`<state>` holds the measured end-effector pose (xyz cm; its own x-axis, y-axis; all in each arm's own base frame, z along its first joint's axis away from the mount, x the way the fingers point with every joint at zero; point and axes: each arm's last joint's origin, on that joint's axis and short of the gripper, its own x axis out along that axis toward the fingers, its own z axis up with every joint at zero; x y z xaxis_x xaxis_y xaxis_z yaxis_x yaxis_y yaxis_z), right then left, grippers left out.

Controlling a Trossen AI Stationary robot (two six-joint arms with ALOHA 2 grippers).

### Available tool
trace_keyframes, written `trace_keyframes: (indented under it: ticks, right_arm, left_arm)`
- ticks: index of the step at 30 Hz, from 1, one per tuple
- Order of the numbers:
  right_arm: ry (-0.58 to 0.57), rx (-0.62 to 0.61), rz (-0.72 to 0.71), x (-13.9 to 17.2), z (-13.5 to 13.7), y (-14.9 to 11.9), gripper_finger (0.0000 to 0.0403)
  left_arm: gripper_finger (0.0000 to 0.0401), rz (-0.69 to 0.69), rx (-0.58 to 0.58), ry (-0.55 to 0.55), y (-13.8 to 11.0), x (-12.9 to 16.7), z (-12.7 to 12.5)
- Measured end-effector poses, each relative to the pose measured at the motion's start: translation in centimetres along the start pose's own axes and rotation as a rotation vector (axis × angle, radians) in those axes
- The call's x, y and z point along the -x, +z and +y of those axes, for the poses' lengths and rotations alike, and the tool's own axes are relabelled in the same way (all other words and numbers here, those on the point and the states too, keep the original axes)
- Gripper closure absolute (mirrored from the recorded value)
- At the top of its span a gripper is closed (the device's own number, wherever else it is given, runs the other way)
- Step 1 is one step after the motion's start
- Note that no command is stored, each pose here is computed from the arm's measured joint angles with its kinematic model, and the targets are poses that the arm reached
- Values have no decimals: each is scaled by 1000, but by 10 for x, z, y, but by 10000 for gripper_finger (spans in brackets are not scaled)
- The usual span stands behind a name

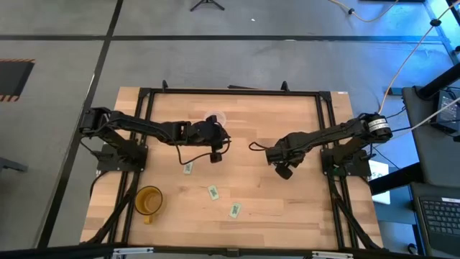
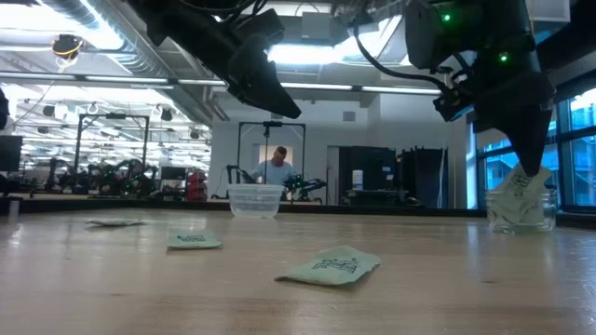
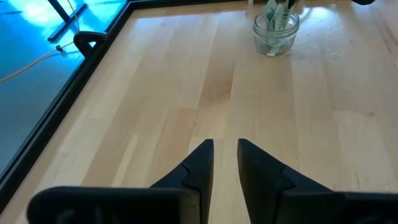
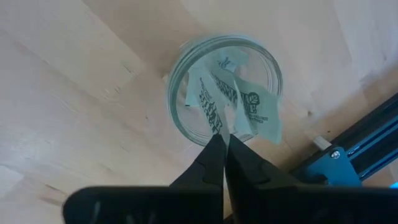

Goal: Pick and place Stevia / Truvia into bins
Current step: Put the stevia packet into the transparent container

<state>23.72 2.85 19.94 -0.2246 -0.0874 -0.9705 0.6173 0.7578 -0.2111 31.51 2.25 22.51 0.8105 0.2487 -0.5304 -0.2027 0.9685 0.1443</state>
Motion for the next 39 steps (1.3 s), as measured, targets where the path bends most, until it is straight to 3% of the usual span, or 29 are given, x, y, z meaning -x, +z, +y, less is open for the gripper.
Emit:
trace_keyframes:
  ticks: [15, 19, 22, 28, 34, 39]
  right_arm:
    - [-13, -15, 12, 0, -1, -1, 339]
    - [-90, -78, 9, 6, -7, -4, 323]
    - [-50, -89, -34, 23, -7, -3, 316]
    - [85, -56, -264, 71, -2, 9, 314]
    - [230, 56, -564, 101, 13, 29, 314]
    - [351, 82, -735, 109, 22, 45, 314]
  left_arm:
    - [331, 1, -1, 5, 0, 0, 0]
    - [331, 5, -76, 11, 0, 0, 0]
    - [331, 6, -132, 10, 0, 0, 0]
    - [331, 66, -254, -3, -5, 5, 1]
    - [335, 262, -215, -42, -18, 32, 4]
    - [341, 452, -262, -180, -34, 56, -9]
